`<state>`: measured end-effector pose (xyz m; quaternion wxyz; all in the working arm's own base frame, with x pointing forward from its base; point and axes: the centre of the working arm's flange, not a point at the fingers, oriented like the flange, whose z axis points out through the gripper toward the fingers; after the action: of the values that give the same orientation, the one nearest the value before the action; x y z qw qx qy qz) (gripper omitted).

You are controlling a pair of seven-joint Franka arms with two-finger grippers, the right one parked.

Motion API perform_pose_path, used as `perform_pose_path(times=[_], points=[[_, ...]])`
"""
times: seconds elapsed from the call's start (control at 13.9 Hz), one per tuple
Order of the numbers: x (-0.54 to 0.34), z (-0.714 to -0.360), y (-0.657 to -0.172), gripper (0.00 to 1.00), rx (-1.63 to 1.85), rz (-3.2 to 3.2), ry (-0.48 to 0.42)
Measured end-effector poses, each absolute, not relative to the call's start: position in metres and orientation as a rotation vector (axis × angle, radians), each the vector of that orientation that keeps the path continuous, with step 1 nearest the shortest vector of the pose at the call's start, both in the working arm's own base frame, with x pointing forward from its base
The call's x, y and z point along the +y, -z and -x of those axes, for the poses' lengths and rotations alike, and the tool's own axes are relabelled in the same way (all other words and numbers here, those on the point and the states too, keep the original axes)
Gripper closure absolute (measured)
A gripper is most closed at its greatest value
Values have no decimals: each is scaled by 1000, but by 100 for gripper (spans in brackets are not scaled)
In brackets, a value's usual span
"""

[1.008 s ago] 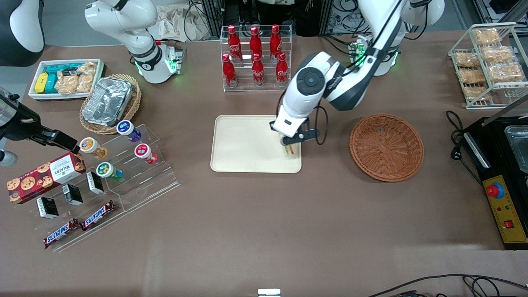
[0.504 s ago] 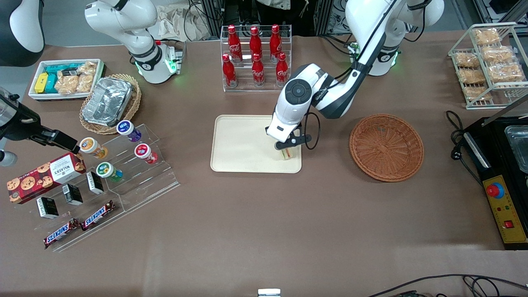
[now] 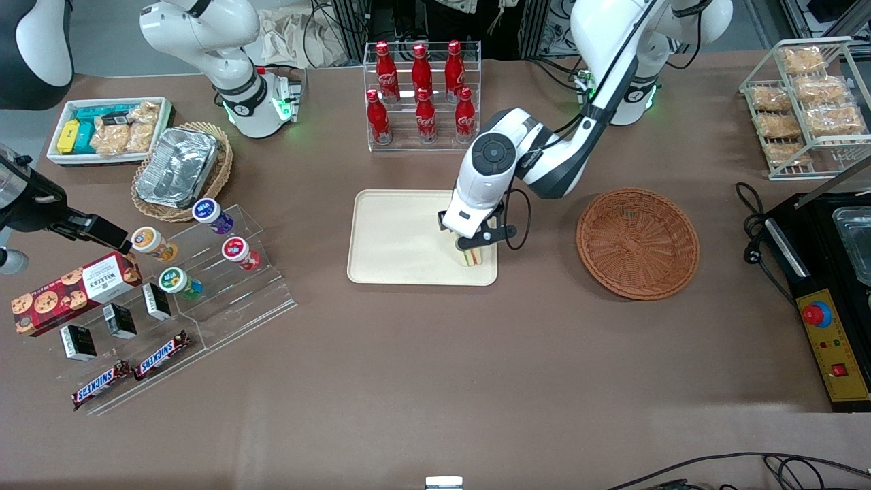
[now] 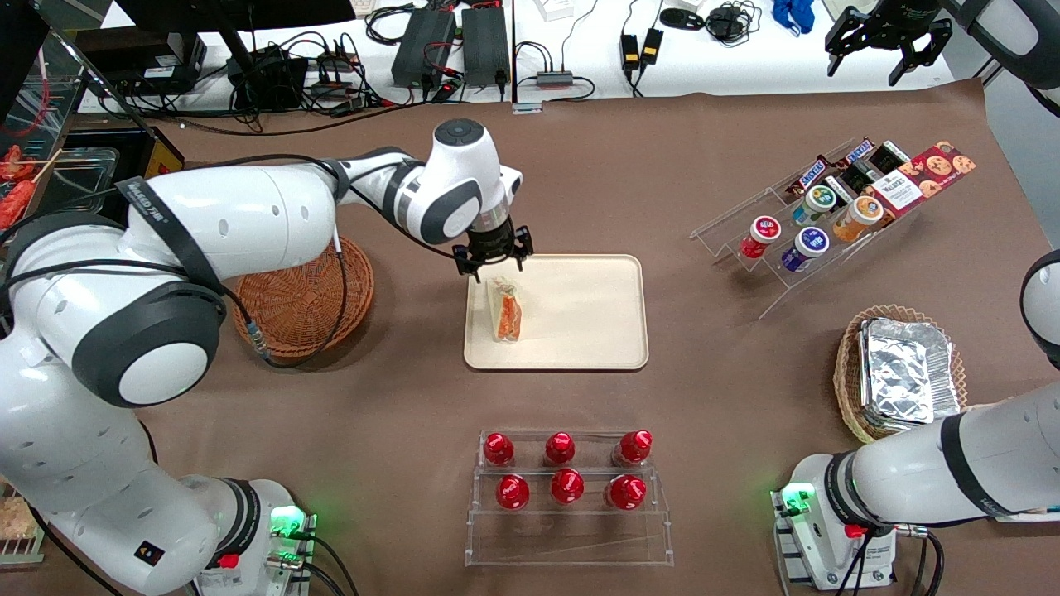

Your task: Place sandwich from basket to tray

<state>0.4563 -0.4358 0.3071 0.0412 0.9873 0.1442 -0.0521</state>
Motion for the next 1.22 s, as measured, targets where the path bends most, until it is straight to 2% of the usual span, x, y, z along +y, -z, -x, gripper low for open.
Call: perform_pose_path(times=[0.07, 0.36, 0.58, 0.86, 1.22], points=[[-425, -466, -324, 0, 465, -3038, 164], [-351, -497, -418, 0, 511, -3087, 225], [-299, -509, -470, 0, 499, -3098, 240], [-180, -531, -526, 0, 415, -3156, 195], [-59, -542, -560, 0, 226, -3171, 190]])
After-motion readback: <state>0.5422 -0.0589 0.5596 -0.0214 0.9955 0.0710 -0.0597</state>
